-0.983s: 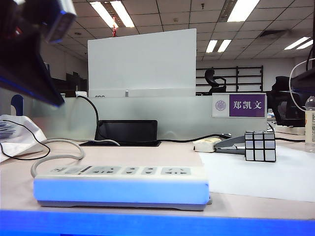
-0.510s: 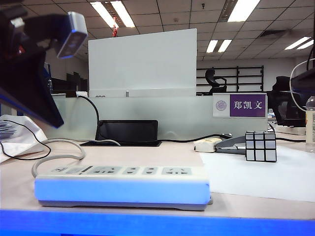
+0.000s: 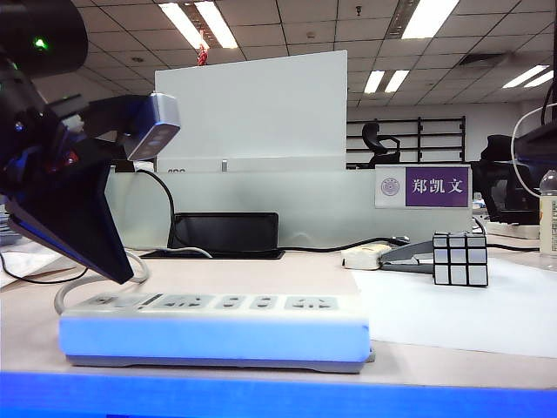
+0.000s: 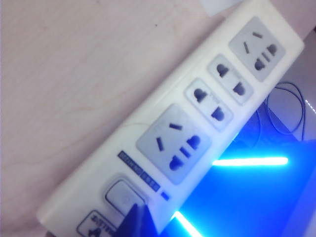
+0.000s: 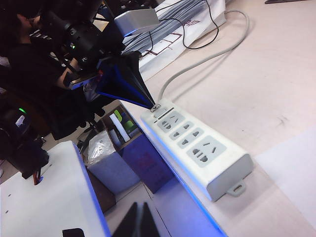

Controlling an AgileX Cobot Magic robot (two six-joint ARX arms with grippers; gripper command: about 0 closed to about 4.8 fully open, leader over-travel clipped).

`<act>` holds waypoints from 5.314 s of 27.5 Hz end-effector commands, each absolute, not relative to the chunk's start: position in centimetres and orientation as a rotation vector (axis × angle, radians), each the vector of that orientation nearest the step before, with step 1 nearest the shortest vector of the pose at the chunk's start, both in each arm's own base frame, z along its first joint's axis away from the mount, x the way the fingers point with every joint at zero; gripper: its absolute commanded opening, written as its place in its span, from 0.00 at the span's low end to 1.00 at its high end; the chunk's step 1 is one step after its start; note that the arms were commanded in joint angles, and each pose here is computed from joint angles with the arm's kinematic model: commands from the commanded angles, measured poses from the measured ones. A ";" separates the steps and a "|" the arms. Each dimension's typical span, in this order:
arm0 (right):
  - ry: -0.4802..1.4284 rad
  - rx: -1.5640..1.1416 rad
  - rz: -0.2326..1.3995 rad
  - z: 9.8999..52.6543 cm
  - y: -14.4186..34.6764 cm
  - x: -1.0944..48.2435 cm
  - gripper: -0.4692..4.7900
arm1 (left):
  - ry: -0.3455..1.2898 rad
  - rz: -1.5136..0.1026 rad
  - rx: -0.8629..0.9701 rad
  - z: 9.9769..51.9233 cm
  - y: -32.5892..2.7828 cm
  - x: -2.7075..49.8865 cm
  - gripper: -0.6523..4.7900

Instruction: Press the button on the power strip.

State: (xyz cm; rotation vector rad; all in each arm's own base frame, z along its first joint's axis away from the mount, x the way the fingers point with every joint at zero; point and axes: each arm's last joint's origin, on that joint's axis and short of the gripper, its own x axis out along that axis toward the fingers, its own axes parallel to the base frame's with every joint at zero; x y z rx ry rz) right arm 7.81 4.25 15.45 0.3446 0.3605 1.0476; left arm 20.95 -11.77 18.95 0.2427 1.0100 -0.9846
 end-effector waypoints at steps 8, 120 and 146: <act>0.360 0.337 1.048 15.4 4.3 7.8 0.09 | 1.004 -0.978 0.257 18.3 -12.1 21.6 0.11; 0.021 0.129 0.308 17.0 2.6 9.3 0.09 | 0.188 -0.181 -0.125 19.8 -2.8 7.2 0.11; 0.025 0.129 0.275 17.0 2.5 9.3 0.09 | 0.196 -0.152 -0.112 19.6 -2.5 7.3 0.11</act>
